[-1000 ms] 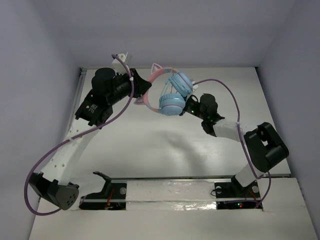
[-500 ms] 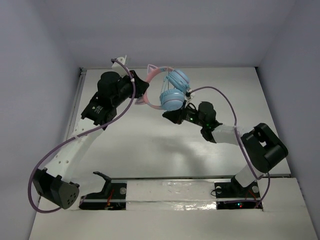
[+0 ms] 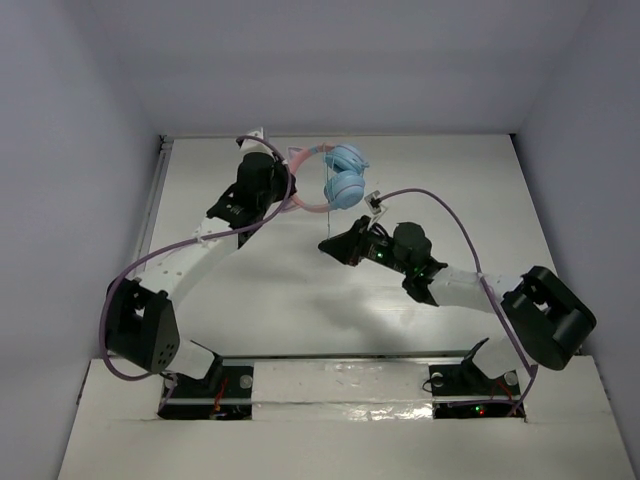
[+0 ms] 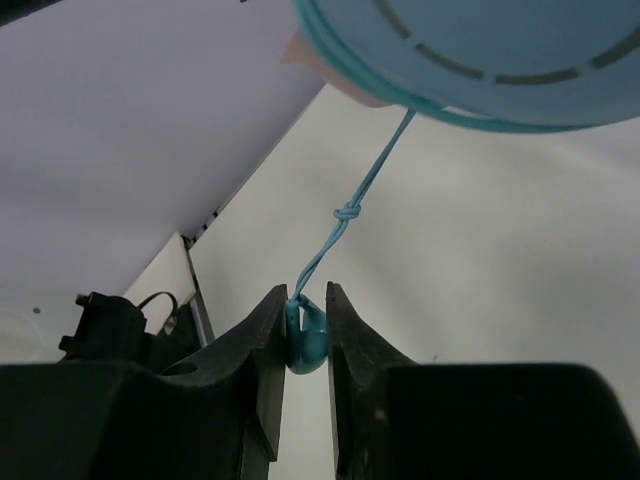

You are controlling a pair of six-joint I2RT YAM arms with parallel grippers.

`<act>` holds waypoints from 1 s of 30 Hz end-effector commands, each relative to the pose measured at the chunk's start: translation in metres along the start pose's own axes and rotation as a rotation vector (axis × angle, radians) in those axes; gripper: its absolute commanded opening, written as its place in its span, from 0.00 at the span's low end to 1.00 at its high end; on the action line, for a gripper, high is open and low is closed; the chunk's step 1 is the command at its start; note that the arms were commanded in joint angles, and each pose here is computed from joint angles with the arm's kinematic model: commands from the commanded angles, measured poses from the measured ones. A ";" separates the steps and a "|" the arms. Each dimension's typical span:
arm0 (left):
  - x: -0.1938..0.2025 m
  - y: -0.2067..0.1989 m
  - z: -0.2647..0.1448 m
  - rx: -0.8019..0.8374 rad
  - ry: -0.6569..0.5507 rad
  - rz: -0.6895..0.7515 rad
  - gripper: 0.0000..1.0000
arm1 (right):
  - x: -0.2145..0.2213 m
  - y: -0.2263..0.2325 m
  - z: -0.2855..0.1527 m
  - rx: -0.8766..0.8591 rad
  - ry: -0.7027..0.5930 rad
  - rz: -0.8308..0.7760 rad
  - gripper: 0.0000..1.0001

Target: Wrap the headphones

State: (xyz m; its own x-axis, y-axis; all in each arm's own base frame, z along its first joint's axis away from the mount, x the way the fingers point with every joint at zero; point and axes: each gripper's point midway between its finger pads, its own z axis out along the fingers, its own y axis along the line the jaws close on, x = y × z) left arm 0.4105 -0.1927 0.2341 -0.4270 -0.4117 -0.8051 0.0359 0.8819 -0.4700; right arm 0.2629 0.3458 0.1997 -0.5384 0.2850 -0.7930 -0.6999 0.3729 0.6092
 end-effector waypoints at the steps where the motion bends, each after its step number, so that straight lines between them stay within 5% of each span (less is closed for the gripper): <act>1: -0.059 -0.024 -0.002 0.072 -0.237 -0.133 0.00 | 0.002 0.017 0.002 -0.032 -0.021 0.045 0.00; 20: 0.045 0.004 0.008 -0.017 -0.116 -0.028 0.00 | -0.054 0.054 0.024 -0.172 -0.212 0.403 0.00; 30: 0.083 0.004 0.000 0.006 -0.035 -0.034 0.00 | -0.086 0.018 0.034 0.019 -0.382 0.524 0.05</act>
State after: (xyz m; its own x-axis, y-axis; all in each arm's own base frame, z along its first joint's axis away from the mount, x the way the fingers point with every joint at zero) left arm 0.3772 -0.2086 0.1458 -0.4315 -0.3991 -0.8091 -0.0265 0.9021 -0.4308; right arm 0.2972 0.3639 0.2227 -0.6884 0.6092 -0.3935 -0.3427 0.2050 0.9168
